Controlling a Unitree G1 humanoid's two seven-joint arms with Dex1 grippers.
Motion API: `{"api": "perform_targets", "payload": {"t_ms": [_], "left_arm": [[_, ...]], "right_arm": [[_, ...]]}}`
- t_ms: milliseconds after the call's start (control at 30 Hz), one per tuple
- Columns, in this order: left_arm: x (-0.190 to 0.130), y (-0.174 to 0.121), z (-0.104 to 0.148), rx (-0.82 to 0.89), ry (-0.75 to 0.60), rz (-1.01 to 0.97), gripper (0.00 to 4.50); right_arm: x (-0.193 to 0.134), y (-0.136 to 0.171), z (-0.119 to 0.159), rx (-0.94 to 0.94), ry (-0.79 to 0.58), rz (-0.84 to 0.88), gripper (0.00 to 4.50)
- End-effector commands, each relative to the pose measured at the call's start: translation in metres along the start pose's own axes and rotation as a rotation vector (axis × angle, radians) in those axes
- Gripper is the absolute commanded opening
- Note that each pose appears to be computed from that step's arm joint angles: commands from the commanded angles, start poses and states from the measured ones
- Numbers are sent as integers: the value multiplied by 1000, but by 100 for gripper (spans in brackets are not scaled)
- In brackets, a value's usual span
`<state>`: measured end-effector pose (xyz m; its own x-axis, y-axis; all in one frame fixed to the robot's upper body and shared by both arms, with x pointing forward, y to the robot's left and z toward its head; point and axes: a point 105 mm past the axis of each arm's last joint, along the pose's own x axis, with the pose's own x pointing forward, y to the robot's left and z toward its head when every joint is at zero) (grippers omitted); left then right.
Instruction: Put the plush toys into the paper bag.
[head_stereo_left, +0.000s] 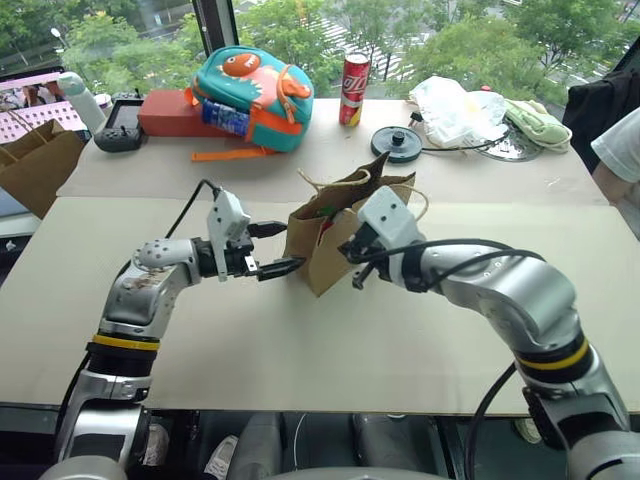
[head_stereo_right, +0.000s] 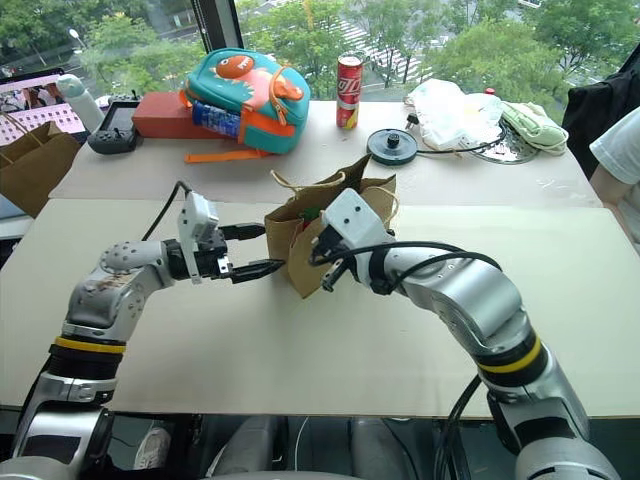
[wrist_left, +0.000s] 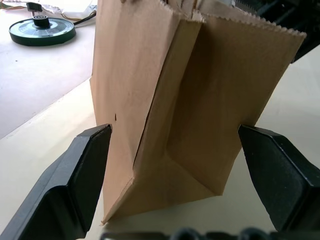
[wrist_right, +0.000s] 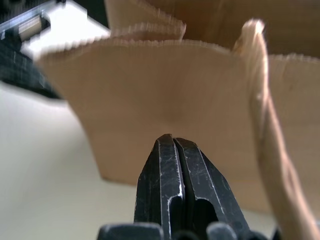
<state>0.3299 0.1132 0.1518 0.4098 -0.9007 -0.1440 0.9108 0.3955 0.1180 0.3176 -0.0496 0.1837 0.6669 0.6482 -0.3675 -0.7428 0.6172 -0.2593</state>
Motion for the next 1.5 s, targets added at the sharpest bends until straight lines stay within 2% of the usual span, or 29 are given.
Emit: {"api": "perform_targets", "payload": {"t_ms": [33, 733, 767, 867, 900, 967, 1133, 1500], "left_arm": [[8, -10, 3, 51, -19, -20, 430], [26, 0, -4, 43, -44, 150, 430], [27, 0, -4, 44, -44, 153, 380], [28, -3, -2, 39, -54, 140, 306], [28, -4, -2, 39, -56, 134, 253], [29, -4, -1, 38, -57, 131, 199], [30, -4, 0, 39, -59, 129, 13], [33, -3, 2, 33, -66, 132, 13]], "right_arm": [[2, 1, 19, -30, -69, -9, 3], [8, 5, 27, -12, -94, -4, 3], [8, 5, 26, -13, -93, -4, 0], [7, 5, 26, -13, -92, -7, 0], [7, 5, 26, -13, -92, -8, 0], [7, 4, 26, -13, -91, -9, 0], [5, 3, 24, -15, -87, -13, 0], [2, 5, 22, -17, -82, -11, 0]]}}
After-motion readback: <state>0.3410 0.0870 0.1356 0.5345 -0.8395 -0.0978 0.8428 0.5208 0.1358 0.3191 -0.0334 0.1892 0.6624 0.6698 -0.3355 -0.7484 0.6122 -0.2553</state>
